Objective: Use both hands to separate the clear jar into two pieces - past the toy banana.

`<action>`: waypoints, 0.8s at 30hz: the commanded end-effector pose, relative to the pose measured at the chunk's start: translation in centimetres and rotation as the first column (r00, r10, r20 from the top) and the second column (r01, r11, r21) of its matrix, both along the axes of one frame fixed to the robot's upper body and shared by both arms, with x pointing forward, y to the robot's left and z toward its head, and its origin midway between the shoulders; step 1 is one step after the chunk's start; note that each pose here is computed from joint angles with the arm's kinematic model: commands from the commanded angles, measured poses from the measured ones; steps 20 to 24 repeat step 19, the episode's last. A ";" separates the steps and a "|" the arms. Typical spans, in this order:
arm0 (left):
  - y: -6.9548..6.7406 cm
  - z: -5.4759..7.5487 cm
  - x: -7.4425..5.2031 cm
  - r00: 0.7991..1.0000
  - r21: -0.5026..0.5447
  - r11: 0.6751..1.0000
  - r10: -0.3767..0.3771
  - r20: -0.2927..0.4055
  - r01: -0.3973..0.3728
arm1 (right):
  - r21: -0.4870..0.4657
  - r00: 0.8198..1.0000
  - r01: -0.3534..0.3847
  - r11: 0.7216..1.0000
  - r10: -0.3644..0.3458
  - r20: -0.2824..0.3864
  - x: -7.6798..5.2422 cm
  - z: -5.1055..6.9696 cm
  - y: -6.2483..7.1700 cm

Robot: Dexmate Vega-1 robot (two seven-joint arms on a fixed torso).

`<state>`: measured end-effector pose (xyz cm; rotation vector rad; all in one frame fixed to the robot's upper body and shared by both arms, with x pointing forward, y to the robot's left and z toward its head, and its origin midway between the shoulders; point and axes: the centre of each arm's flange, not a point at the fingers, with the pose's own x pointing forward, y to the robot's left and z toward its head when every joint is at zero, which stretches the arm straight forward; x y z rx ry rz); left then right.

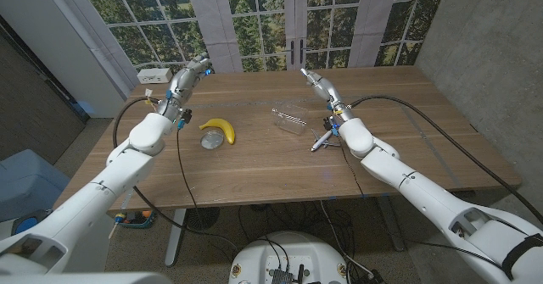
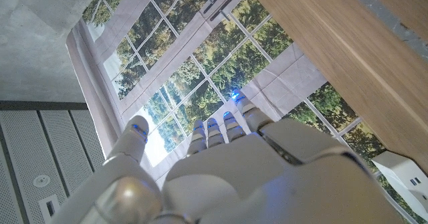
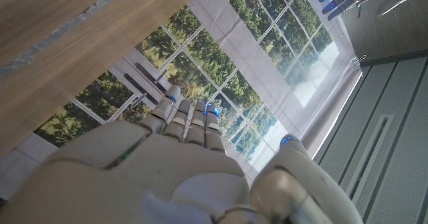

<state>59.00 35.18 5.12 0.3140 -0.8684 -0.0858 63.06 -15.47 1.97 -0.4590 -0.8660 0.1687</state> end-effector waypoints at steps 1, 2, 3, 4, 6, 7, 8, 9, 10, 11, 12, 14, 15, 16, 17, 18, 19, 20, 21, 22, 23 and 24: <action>1.5 -0.3 1.3 0.989 -0.034 0.989 -0.141 0.037 0.142 | 0.187 0.996 -0.084 0.979 0.087 -0.009 -0.5 -0.2 -0.4; 1.7 -0.3 1.5 0.988 -0.037 0.988 -0.152 0.034 0.153 | 0.206 0.995 -0.092 0.974 0.096 -0.009 -0.6 -0.3 -0.4; 1.9 -0.4 1.6 0.987 -0.040 0.986 -0.159 0.033 0.161 | 0.233 0.994 -0.103 0.967 0.107 -0.004 -0.7 -0.4 -0.4; 2.0 -0.5 1.7 0.985 -0.041 0.984 -0.169 0.030 0.171 | 0.259 0.994 -0.111 0.959 0.113 0.006 -0.8 -0.5 -0.4; 2.3 -0.6 2.0 0.981 -0.044 0.980 -0.192 0.027 0.193 | 0.278 0.994 -0.106 0.955 0.106 0.015 -1.1 -0.7 -0.4; 2.5 -0.7 2.0 0.980 -0.045 0.979 -0.199 0.026 0.200 | 0.294 0.994 -0.111 0.950 0.110 0.018 -1.2 -0.7 -0.4; 2.6 -0.7 2.2 0.977 -0.047 0.976 -0.212 0.023 0.213 | 0.312 0.994 -0.111 0.944 0.109 0.025 -1.4 -0.8 -0.5; 2.8 -0.7 2.3 0.975 -0.051 0.973 -0.223 0.019 0.224 | 0.315 0.994 -0.106 0.943 0.103 0.027 -1.6 -0.8 -0.5; 2.9 -0.8 2.4 0.973 -0.053 0.971 -0.231 0.017 0.232 | 0.322 0.995 -0.103 0.941 0.099 0.031 -1.7 -0.8 -0.6; 3.1 -0.8 2.6 0.972 -0.055 0.970 -0.236 0.015 0.237 | 0.338 0.995 -0.104 0.936 0.096 0.039 -1.9 -0.8 -0.7; 3.2 -0.8 2.8 0.970 -0.058 0.968 -0.245 0.011 0.245 | 0.347 0.994 -0.107 0.932 0.097 0.045 -2.0 -0.7 -0.9; 3.4 -1.0 3.2 0.965 -0.070 0.963 -0.262 0.004 0.262 | 0.370 0.995 -0.102 0.923 0.089 0.053 -2.2 -0.6 -1.3; 3.5 -1.1 3.4 0.963 -0.076 0.961 -0.268 0.000 0.267 | 0.385 0.995 -0.098 0.918 0.081 0.061 -2.3 -0.6 -1.5; 3.6 -1.1 3.7 0.962 -0.081 0.959 -0.271 -0.006 0.270 | 0.391 0.995 -0.089 0.916 0.068 0.067 -2.5 -0.5 -1.7; 3.6 -1.1 3.9 0.961 -0.085 0.958 -0.277 -0.011 0.275 | 0.399 0.995 -0.088 0.913 0.063 0.075 -2.6 -0.5 -1.8; 3.7 -1.1 4.0 0.960 -0.092 0.956 -0.279 -0.014 0.277 | 0.408 0.995 -0.088 0.909 0.059 0.085 -2.7 -0.6 -1.9; 3.8 -1.1 4.1 0.960 -0.096 0.956 -0.280 -0.016 0.277 | 0.412 0.994 -0.083 0.908 0.048 0.094 -2.9 -0.6 -2.0; 3.8 -1.1 4.1 0.960 -0.096 0.956 -0.280 -0.016 0.277 | 0.412 0.994 -0.083 0.908 0.048 0.094 -2.9 -0.6 -2.0; 3.8 -1.1 4.1 0.960 -0.096 0.956 -0.280 -0.016 0.277 | 0.412 0.994 -0.083 0.908 0.048 0.094 -2.9 -0.6 -2.0; 3.8 -1.1 4.1 0.960 -0.096 0.956 -0.280 -0.016 0.277 | 0.412 0.994 -0.083 0.908 0.048 0.094 -2.9 -0.6 -2.0; 3.8 -1.1 4.1 0.960 -0.096 0.956 -0.280 -0.016 0.277 | 0.412 0.994 -0.083 0.908 0.048 0.094 -2.9 -0.6 -2.0; 3.8 -1.1 4.1 0.960 -0.096 0.956 -0.280 -0.016 0.277 | 0.412 0.994 -0.083 0.908 0.048 0.094 -2.9 -0.6 -2.0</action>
